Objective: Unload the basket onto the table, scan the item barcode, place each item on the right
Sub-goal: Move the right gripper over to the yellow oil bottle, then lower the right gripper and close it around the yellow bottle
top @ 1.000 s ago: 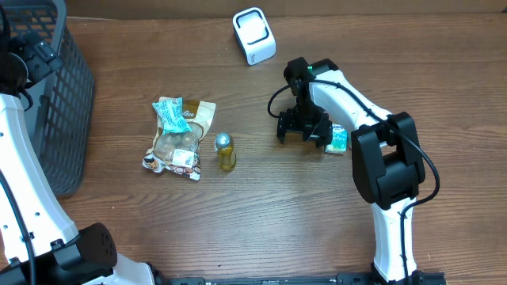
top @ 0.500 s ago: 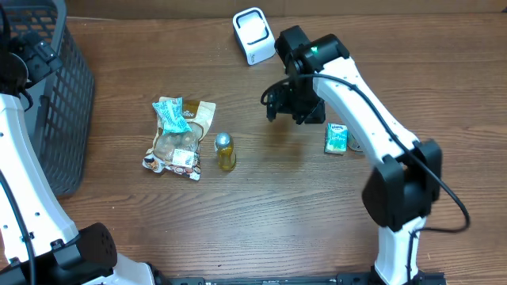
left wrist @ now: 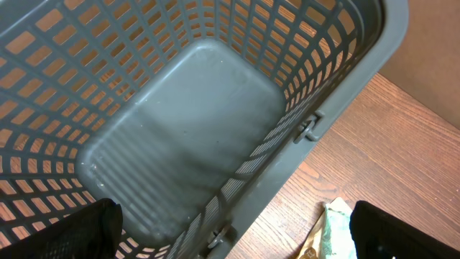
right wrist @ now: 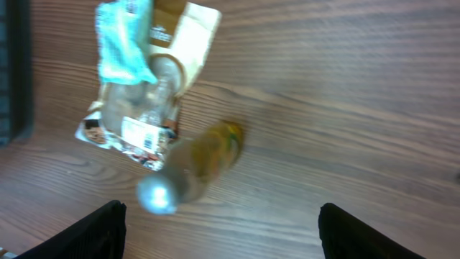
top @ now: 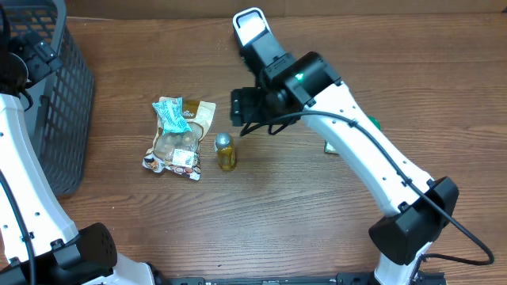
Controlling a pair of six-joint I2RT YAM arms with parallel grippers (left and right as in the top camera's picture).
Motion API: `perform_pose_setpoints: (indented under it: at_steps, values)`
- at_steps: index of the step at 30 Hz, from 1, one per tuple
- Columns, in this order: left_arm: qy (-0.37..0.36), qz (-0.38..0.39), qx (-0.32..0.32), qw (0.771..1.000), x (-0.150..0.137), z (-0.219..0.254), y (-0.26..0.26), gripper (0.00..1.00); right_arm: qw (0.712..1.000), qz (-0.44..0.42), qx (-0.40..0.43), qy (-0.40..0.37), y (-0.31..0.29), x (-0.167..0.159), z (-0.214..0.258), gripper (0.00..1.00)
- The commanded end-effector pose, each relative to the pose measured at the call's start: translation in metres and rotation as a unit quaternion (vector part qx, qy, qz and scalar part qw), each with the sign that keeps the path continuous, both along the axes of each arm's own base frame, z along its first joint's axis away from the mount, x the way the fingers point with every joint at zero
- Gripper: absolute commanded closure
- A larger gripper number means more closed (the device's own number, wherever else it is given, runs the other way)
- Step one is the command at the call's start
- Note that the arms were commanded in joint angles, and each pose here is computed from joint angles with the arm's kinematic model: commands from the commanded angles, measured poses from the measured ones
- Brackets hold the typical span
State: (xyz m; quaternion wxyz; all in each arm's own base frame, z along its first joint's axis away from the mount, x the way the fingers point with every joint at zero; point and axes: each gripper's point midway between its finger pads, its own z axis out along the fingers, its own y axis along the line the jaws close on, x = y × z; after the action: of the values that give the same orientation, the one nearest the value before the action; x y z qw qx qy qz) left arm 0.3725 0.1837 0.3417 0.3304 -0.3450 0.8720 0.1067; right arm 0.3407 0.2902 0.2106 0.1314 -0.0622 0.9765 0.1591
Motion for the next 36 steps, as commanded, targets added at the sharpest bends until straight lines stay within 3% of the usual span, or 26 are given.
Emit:
perform_pose_setpoints:
  at_steps: [1, 6, 21, 36]
  values:
    - [0.000, -0.007, 0.007, 1.000, 0.002, 0.003, 0.000, 0.01, 0.998, -0.028, 0.001, -0.047, 0.004, 0.004, 0.023, 0.18]
    - [0.000, -0.007, 0.007, 1.000, 0.002, 0.003, 0.000, 0.00, 0.996, -0.068, -0.018, -0.061, 0.004, 0.005, 0.021, 0.18]
    - [0.000, -0.007, 0.007, 1.000, 0.002, 0.003, 0.000, 0.00, 0.998, -0.031, -0.052, -0.014, 0.054, -0.022, -0.037, 0.18]
    - [0.000, -0.007, 0.007, 1.000, 0.002, 0.002, 0.000, 0.00, 0.995, -0.031, -0.091, 0.025, 0.066, -0.025, -0.093, 0.19]
